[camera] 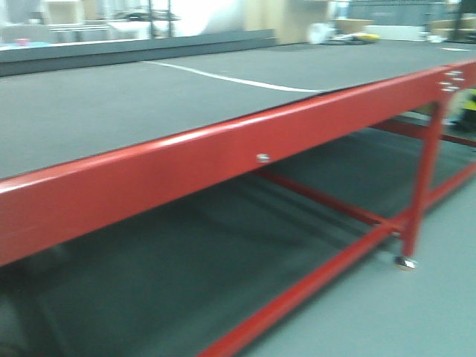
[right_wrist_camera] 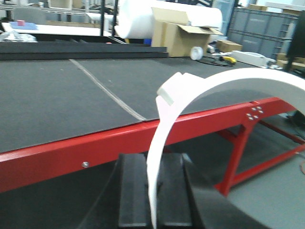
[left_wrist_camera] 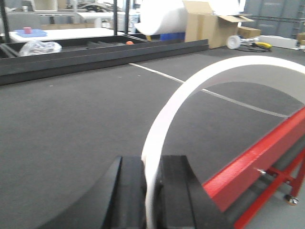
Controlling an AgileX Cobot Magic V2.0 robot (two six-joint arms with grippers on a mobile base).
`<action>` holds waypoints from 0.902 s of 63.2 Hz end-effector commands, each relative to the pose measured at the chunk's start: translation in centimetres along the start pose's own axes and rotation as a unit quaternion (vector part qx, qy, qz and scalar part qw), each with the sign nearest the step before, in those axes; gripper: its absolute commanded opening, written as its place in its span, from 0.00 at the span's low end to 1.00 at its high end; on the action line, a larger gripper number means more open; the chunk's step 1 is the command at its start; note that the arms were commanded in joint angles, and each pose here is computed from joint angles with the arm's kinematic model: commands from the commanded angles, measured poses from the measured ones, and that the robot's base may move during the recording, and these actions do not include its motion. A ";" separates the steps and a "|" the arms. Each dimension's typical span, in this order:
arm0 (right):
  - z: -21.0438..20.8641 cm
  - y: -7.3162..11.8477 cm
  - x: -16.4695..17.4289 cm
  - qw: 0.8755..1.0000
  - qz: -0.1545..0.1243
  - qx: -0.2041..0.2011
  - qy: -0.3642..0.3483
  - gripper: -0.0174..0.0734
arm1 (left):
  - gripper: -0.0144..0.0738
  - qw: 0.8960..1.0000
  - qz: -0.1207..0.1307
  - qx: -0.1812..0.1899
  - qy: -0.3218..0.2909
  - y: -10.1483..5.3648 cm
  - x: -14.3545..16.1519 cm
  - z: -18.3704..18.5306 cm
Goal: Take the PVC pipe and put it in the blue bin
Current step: 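Drive the base away from the table toward the blue bin shelf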
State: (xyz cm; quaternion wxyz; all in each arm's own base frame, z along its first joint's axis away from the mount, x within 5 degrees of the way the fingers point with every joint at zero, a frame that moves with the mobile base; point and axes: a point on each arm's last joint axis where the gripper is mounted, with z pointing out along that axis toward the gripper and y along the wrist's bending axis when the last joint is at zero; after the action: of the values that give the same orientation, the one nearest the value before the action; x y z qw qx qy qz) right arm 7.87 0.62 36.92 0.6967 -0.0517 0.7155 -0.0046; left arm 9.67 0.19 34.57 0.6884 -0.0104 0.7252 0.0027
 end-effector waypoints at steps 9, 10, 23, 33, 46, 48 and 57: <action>-0.1 0.0 -0.3 1.000 0.001 0.003 -0.014 0.01 | 0.04 1.000 -0.005 0.002 -0.017 0.0 -0.4 -0.1; -0.1 0.0 -0.3 1.000 0.001 0.003 -0.014 0.01 | 0.04 1.000 -0.005 0.002 -0.017 0.0 -0.4 -0.1; -0.1 0.0 -0.3 1.000 0.001 0.003 -0.014 0.01 | 0.04 1.000 -0.005 0.002 -0.017 0.0 -0.4 -0.1; -0.1 0.0 -0.3 1.000 0.001 0.003 -0.014 0.01 | 0.04 1.000 -0.005 0.002 -0.017 0.0 -0.4 -0.1; -0.1 0.0 -0.3 1.000 0.001 0.003 -0.014 0.01 | 0.04 1.000 -0.005 0.002 -0.017 0.0 -0.4 -0.1; -0.1 0.0 -0.3 1.000 0.001 0.003 -0.014 0.01 | 0.04 1.000 -0.005 0.002 -0.017 0.0 -0.4 -0.1; -0.1 0.0 -0.3 1.000 0.001 0.003 -0.014 0.01 | 0.04 1.000 -0.005 0.002 -0.017 0.0 -0.4 -0.1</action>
State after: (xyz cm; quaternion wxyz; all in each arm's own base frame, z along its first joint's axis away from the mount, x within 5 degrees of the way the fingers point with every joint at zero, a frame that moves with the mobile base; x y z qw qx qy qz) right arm 7.87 0.62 36.92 0.6967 -0.0517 0.7155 -0.0046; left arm 9.67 0.19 34.57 0.6884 -0.0104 0.7252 0.0027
